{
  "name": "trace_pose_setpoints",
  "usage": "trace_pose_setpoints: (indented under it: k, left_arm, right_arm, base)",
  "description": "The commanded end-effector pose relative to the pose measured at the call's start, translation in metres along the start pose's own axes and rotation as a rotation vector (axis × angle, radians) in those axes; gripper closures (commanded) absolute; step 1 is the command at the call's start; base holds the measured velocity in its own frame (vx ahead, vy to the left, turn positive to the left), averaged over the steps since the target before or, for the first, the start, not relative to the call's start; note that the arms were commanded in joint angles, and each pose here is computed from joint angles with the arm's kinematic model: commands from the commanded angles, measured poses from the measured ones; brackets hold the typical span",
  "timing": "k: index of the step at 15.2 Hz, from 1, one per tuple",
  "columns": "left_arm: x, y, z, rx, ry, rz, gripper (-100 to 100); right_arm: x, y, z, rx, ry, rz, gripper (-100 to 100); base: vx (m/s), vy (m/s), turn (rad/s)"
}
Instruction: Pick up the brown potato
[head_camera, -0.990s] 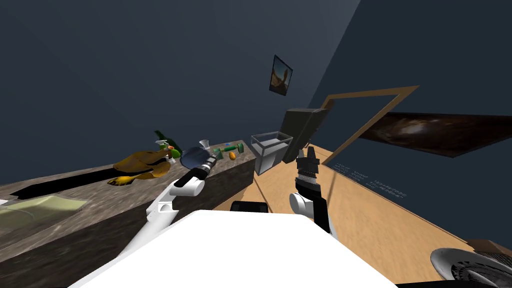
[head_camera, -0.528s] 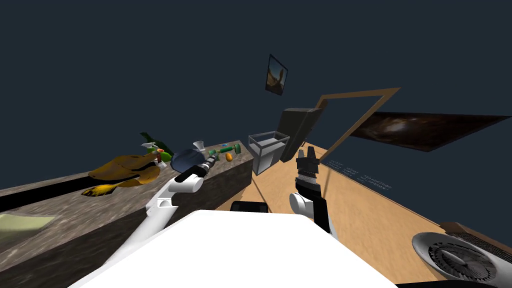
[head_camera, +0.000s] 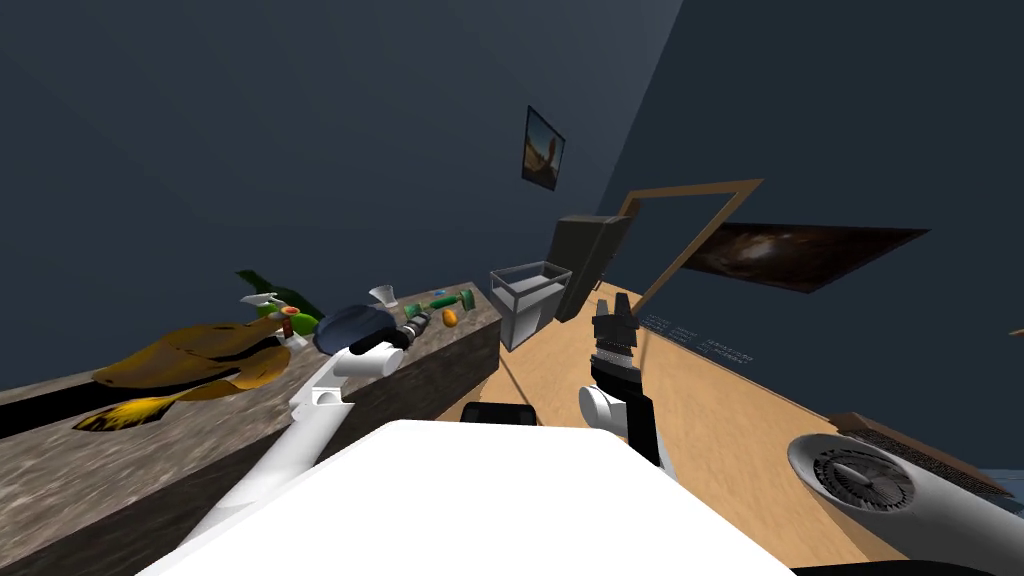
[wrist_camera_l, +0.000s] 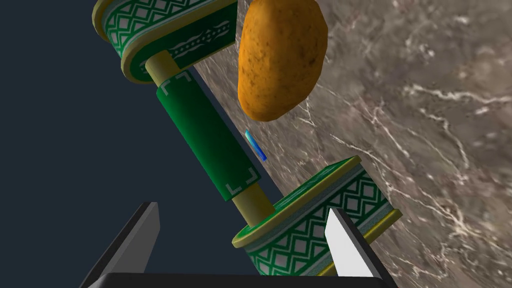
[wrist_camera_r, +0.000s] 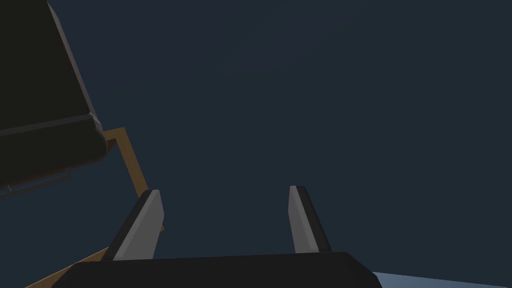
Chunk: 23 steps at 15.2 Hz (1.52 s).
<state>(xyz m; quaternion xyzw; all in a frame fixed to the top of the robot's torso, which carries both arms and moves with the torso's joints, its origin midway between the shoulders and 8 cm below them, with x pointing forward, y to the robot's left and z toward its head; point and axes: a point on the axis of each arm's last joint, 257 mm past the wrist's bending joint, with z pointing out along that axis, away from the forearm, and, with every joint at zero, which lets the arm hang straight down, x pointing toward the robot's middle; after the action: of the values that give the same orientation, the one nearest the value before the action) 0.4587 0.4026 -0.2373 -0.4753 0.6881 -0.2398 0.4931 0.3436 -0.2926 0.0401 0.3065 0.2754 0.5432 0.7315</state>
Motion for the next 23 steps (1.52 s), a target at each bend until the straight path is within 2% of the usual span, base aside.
trace_pose_setpoints:
  k: [1,3,4,7,8,10,11,13,14,17,18,20,21,23]
  left_arm:
    - [-0.004,0.008,0.002,-0.041,0.009,0.007,-100]
    - [-0.001,0.014,0.001,-0.065,0.018,0.007,-100]
    - [-0.010,0.017,0.004,-0.084,0.018,0.015,-100]
    - [-0.006,0.026,0.003,-0.122,0.033,0.014,-100]
    - [-0.013,0.030,0.005,-0.147,0.036,0.020,-100]
    - [-0.010,0.038,0.004,-0.177,0.048,0.020,-100]
    - [-0.018,0.040,0.005,-0.196,0.050,0.024,-100]
    - [-0.014,0.049,0.003,-0.231,0.064,0.024,-100]
    - [-0.022,0.050,0.005,-0.246,0.066,0.027,-100]
    - [-0.018,0.059,0.002,-0.283,0.082,0.026,-100]
    - [-0.025,0.061,0.002,-0.305,0.088,0.028,-100]
    - [-0.022,0.068,0.000,-0.333,0.100,0.028,-100]
    - [-0.028,0.069,0.000,-0.348,0.104,0.029,-100]
    - [-0.025,0.077,-0.003,-0.381,0.119,0.028,-100]
  right_arm:
    - [0.000,0.000,0.000,0.000,0.000,0.000,0]
    - [0.000,0.000,0.000,0.000,0.000,0.000,0]
    - [0.000,0.000,0.000,0.000,0.000,0.000,0]
    - [0.000,0.000,0.000,0.000,0.000,0.000,0]
    - [0.000,0.000,0.000,0.000,0.000,0.000,0]
    - [0.000,0.000,0.000,0.000,0.000,0.000,0]
    - [0.000,0.000,0.000,0.000,0.000,0.000,0]
    - [0.000,0.000,0.000,0.000,0.000,0.000,0]
    - [0.000,0.000,0.000,0.000,0.000,0.000,0]
    - [0.000,0.000,0.000,0.000,0.000,0.000,0]
    - [0.000,0.000,0.000,0.000,0.000,0.000,0]
    - [0.000,0.000,0.000,0.000,0.000,0.000,0]
    - [0.000,0.000,0.000,0.000,0.000,0.000,0]
    - [0.000,0.000,0.000,0.000,0.000,0.000,0]
  base:
    - [0.042,-0.003,-0.150]
    - [0.023,0.000,-0.015]
    - [0.025,-0.006,-0.122]
    - [0.024,0.001,-0.074]
    - [0.022,-0.003,-0.104]
    - [0.027,0.002,-0.109]
    - [0.039,-0.002,-0.149]
    - [0.037,0.008,-0.103]
    - [0.034,0.006,-0.117]
    - [0.026,0.007,-0.061]
    - [0.022,0.005,-0.090]
    - [0.027,0.008,-0.109]
    - [0.028,0.011,-0.137]
    - [0.032,0.015,-0.079]
